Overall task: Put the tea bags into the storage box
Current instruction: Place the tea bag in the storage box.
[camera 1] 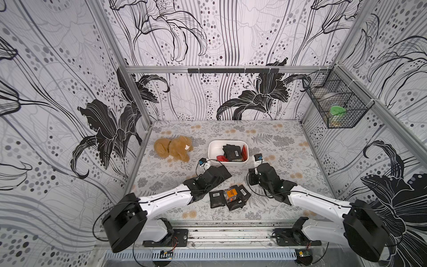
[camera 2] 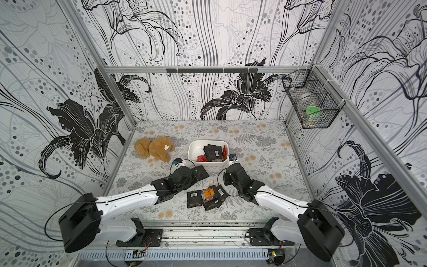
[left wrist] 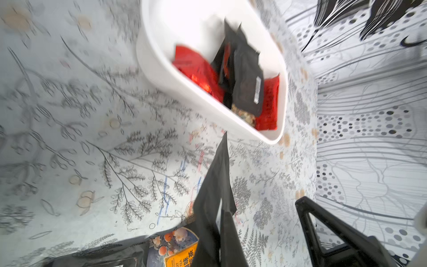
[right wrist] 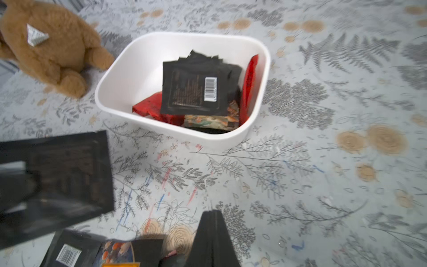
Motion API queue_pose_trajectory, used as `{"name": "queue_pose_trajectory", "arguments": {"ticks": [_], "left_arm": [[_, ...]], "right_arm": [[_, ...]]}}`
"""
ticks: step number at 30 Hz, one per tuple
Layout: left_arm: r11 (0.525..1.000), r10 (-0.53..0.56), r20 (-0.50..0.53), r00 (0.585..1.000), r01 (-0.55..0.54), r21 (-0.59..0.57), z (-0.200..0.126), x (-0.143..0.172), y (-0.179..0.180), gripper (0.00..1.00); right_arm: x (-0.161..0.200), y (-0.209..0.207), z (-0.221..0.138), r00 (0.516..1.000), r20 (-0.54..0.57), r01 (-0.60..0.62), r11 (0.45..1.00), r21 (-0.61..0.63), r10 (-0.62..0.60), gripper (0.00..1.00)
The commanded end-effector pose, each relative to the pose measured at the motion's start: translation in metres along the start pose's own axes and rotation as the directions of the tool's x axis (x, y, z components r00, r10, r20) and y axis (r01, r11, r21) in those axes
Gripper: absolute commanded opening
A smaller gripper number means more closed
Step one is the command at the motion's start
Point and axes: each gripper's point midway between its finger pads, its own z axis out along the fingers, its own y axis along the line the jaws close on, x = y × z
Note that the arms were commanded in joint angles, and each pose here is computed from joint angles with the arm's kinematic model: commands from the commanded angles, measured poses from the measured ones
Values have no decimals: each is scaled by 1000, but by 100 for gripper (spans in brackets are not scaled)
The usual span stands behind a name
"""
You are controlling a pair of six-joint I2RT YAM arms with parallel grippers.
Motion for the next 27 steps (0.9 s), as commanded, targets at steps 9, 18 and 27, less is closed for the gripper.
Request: {"name": "queue_pose_trajectory", "arguments": {"ticks": [9, 18, 27], "left_arm": [[942, 321, 215, 922, -287, -174, -11, -79, -61, 0], [933, 325, 36, 945, -315, -174, 87, -67, -91, 0], [933, 322, -82, 943, -331, -143, 149, -55, -89, 2]], "right_arm": [[-5, -32, -12, 980, 112, -169, 984, 55, 162, 37], [8, -83, -8, 922, 81, -380, 925, 19, 378, 58], [1, -81, -15, 929, 112, -354, 935, -19, 354, 59]]}}
